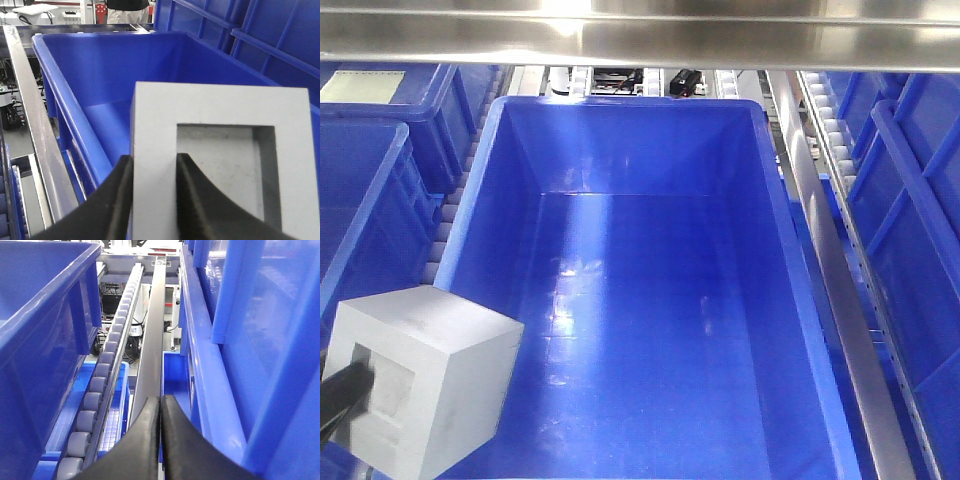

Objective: Sort gray base to blue bin
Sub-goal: 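Turn the base to face the empty blue bin on the rack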

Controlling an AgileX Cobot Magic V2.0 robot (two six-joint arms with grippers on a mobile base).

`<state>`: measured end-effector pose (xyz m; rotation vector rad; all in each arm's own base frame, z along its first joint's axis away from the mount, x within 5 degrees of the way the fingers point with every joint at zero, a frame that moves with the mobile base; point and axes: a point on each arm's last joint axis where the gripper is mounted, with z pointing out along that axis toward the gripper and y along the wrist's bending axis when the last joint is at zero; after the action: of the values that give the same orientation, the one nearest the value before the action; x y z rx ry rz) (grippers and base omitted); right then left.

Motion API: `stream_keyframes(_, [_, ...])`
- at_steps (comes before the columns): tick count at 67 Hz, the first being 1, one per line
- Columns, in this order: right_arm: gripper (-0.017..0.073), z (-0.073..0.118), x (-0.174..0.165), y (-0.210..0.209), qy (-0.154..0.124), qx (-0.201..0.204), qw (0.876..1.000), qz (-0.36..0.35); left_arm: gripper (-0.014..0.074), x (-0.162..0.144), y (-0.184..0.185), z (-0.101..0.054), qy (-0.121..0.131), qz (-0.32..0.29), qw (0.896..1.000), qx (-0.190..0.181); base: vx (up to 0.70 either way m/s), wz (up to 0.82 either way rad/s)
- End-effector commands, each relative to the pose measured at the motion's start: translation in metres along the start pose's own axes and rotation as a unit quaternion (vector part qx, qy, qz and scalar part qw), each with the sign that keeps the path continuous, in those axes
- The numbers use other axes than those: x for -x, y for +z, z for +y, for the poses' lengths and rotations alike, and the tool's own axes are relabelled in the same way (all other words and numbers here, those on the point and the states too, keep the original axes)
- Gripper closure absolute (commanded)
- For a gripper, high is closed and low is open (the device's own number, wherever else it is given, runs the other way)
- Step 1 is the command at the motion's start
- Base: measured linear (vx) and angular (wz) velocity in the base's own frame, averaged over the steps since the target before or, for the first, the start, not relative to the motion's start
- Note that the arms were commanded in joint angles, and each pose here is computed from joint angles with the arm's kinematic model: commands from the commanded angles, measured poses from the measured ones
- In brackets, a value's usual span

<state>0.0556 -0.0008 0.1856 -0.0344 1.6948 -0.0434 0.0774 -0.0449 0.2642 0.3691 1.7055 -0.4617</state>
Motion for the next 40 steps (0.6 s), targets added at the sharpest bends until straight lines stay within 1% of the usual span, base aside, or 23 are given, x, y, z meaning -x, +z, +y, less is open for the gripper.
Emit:
stream_keyframes(1, [0.0564, -0.0004, 0.0052, -0.0004, -0.007, -0.004, 0.999, -0.038, 0.0601, 0.0157, -0.0022, -0.0041, -0.005, -0.045, 0.999, -0.019, 0.0, 0.0])
stream_keyframes(18, [0.0564, -0.0004, 0.0051, -0.0004, -0.007, -0.004, 0.999, -0.037, 0.0601, 0.0157, -0.0022, -0.0041, -0.004, -0.045, 0.999, -0.019, 0.0, 0.0])
stream_keyframes(23, [0.0564, -0.0004, 0.0051, -0.0004, -0.007, -0.004, 0.999, -0.037, 0.0601, 0.0158, -0.0022, -0.0039, 0.01, -0.046, 0.999, -0.017, 0.0, 0.0])
stream_keyframes(40, [0.0564, -0.0004, 0.0051, -0.0004, -0.007, -0.004, 0.999, -0.037, 0.0601, 0.0158, -0.0022, -0.0039, 0.009, -0.046, 0.999, -0.017, 0.0, 0.0])
